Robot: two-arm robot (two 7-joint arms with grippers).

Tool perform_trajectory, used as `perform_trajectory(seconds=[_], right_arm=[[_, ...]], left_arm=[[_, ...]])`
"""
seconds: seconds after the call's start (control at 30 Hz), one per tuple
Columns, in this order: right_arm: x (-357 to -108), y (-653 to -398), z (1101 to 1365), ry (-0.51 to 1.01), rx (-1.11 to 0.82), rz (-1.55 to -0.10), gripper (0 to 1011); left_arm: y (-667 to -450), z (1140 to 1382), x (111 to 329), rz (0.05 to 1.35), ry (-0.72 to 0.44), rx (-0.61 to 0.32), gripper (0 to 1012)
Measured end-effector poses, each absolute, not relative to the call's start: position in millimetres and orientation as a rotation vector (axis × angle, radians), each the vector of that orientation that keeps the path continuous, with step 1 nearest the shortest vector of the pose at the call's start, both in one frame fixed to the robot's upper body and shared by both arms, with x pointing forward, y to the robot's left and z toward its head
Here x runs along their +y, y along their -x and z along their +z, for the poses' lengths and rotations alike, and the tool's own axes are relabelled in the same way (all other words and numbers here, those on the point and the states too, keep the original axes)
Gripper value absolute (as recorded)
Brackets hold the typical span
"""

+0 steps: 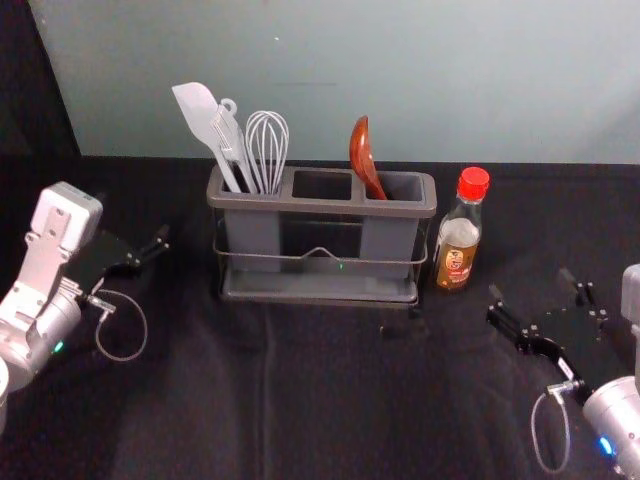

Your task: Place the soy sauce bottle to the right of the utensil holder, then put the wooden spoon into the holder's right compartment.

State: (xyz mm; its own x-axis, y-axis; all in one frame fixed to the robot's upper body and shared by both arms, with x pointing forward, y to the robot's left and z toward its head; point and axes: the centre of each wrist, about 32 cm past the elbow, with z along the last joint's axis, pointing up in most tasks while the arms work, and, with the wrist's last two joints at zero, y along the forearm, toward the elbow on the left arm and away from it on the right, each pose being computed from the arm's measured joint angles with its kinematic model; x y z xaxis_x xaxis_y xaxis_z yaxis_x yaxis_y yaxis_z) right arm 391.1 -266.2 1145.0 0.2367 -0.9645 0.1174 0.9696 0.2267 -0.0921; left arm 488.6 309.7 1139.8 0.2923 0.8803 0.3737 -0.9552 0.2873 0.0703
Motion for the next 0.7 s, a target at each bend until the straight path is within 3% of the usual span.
perform_trajectory(seconds=[0.7], right_arm=[[-266.6, -391.5, 1145.6, 0.163, -0.031, -1.333, 1002]], left_arm=[[-488.6, 1139.8, 309.7, 1.248, -0.304, -0.285, 1005]])
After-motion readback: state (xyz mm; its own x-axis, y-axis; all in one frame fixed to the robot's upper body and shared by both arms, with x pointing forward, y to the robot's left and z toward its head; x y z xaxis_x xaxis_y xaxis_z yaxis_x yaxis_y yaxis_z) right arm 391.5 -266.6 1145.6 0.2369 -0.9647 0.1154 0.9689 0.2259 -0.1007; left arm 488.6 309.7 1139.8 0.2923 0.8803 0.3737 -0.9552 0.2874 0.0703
